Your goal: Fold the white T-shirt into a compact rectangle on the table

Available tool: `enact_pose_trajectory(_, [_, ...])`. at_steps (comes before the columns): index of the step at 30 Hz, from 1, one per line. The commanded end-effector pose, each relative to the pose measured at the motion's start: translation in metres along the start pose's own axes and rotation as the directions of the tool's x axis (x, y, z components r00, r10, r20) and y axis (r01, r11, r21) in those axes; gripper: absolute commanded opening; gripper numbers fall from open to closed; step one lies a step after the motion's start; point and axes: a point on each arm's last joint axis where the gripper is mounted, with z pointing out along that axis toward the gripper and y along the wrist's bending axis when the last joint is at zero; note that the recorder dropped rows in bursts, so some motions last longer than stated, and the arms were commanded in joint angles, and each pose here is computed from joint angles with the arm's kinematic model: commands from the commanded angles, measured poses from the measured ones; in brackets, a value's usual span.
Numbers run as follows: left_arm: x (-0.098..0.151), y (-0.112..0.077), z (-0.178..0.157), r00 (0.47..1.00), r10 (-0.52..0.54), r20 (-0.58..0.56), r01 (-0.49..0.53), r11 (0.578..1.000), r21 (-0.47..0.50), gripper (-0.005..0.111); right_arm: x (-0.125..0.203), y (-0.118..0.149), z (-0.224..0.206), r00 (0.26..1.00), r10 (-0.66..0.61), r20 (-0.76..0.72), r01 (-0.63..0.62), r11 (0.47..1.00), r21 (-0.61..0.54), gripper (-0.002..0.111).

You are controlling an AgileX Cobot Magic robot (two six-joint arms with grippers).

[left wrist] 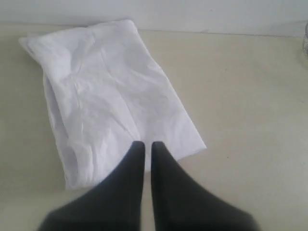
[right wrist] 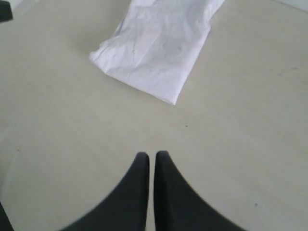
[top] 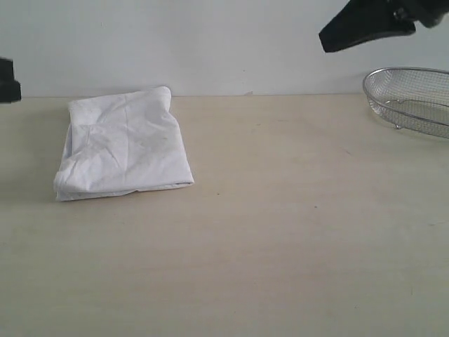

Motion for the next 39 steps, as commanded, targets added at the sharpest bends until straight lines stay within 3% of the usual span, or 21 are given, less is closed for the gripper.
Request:
enact_pose_trajectory(1, [0.04, 0.0, -0.011, 0.998, -0.032, 0.05, 0.032, 0.999, -0.01, 0.005, 0.033, 0.019, -0.006, 0.99, -0.056, 0.133, 0.056, 0.998, 0.001, 0.0])
enact_pose_trajectory(9, [0.1, -0.004, -0.025, 1.0, 0.012, 0.027, -0.013, 1.0, 0.019, 0.005, 0.111, 0.042, 0.007, 0.951, -0.15, 0.27, 0.17, 0.984, -0.055, 0.0])
enact_pose_trajectory(13, [0.113, -0.006, -0.029, 0.997, -0.043, 0.068, 0.041, 0.999, 0.034, 0.005, 0.142, 0.046, 0.018, 0.933, -0.128, 0.336, 0.172, 0.98, -0.103, 0.0])
enact_pose_trajectory(15, [0.116, -0.004, -0.029, 0.995, -0.022, 0.099, 0.021, 1.0, 0.016, 0.005, 0.151, 0.047, 0.021, 0.933, -0.109, 0.342, 0.156, 0.982, -0.111, 0.0])
enact_pose_trajectory(17, [0.114, 0.0, -0.029, 0.993, -0.021, 0.119, 0.024, 0.999, -0.024, 0.005, 0.152, 0.046, 0.021, 0.938, -0.097, 0.332, 0.143, 0.983, -0.116, 0.0])
enact_pose_trajectory(39, [0.114, 0.0, -0.029, 0.992, -0.038, 0.121, 0.04, 0.999, -0.019, 0.005, 0.15, 0.048, 0.016, 0.927, -0.108, 0.359, 0.142, 0.988, -0.069, 0.0])
